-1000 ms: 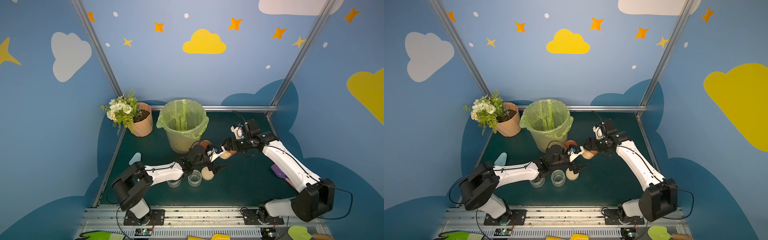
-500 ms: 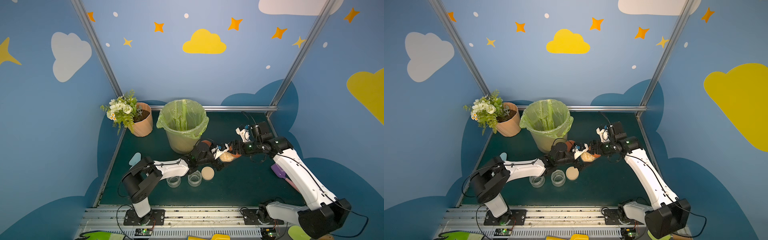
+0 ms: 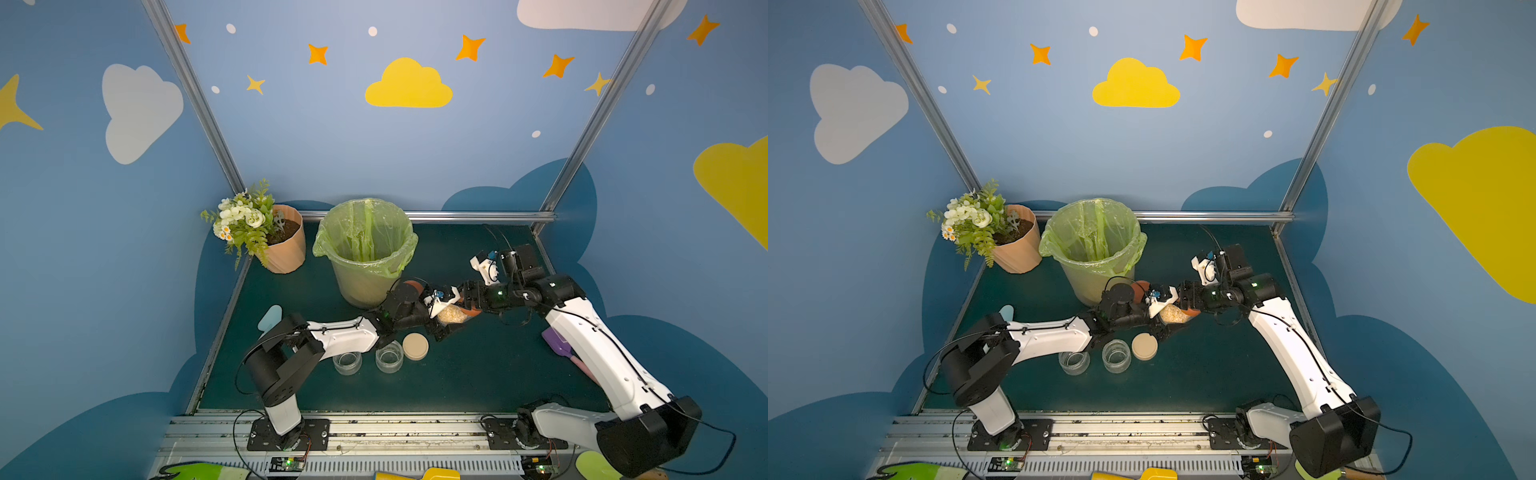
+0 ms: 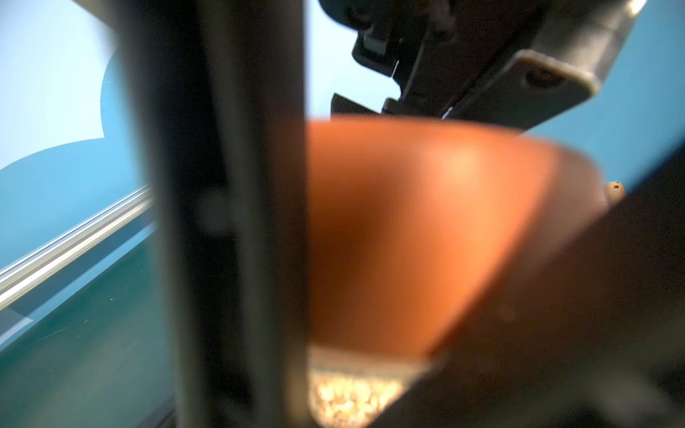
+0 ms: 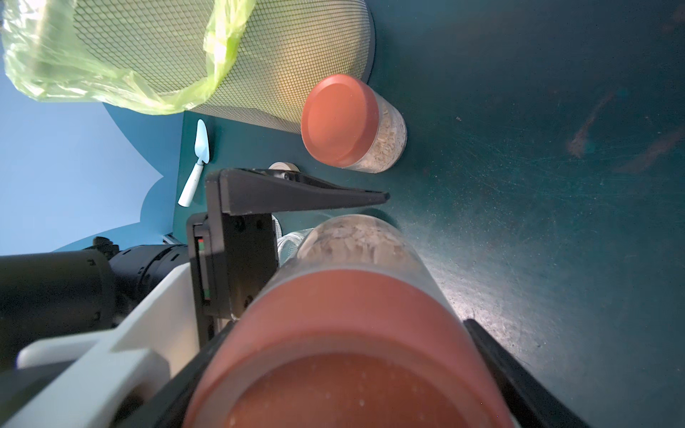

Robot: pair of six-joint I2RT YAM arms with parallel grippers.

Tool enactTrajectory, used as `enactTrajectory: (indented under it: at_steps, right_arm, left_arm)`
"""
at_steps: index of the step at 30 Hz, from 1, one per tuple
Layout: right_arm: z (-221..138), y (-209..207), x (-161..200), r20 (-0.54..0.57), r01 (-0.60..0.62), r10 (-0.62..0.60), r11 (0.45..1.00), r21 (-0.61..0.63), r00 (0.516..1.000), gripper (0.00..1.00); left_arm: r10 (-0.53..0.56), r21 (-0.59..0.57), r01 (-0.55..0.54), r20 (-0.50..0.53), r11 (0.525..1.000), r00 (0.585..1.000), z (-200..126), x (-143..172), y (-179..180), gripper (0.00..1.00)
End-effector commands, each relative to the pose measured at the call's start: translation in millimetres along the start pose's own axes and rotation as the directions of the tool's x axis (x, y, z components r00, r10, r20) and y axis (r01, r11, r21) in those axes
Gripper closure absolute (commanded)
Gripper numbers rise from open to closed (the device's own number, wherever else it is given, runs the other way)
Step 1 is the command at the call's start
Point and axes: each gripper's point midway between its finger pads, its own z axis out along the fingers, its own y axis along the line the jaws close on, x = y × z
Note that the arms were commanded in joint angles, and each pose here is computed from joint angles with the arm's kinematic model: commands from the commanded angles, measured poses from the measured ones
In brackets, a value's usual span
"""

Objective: Empty expired oatmeal from jars
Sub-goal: Pick up the jar from the center of the board.

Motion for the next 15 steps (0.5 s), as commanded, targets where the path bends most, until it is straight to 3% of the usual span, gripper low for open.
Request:
enactTrajectory:
  at_steps: [1,6,9,11,15]
  right_arm:
    - [-9.9,18.1,-11.1,0.064,0.038,-0.033,0.996,-0.076,0.997,0.69]
    - [-12.2,20.6,-10.4,0.071,0.042,-0.036,0.996,-0.084,0.997,0.68]
    - [-14.1,21.7,-9.4,0.074,0.045,-0.039,0.995,-0.087,0.997,0.68]
    - [-14.8,22.3,-8.5,0.075,0.046,-0.040,0.995,-0.090,0.996,0.65]
    - [-16.7,24.6,-5.6,0.074,0.044,-0.037,0.994,-0.104,0.997,0.36]
  left_arm:
    - [-0.003,0.019,0.003,0.038,1.000,0.999,1.2,-10.1,-3.0,0.00]
    - [-0.012,0.024,0.011,0.038,1.000,0.999,4.6,-10.6,-2.3,0.02]
    - [-0.024,0.033,0.022,0.035,0.999,0.999,6.1,-9.2,-2.9,0.12]
    - [-0.031,0.032,0.030,0.038,0.999,0.999,6.8,-10.0,-1.8,0.24]
    - [-0.020,0.023,0.018,0.058,1.000,0.998,4.0,-16.9,0.6,0.43]
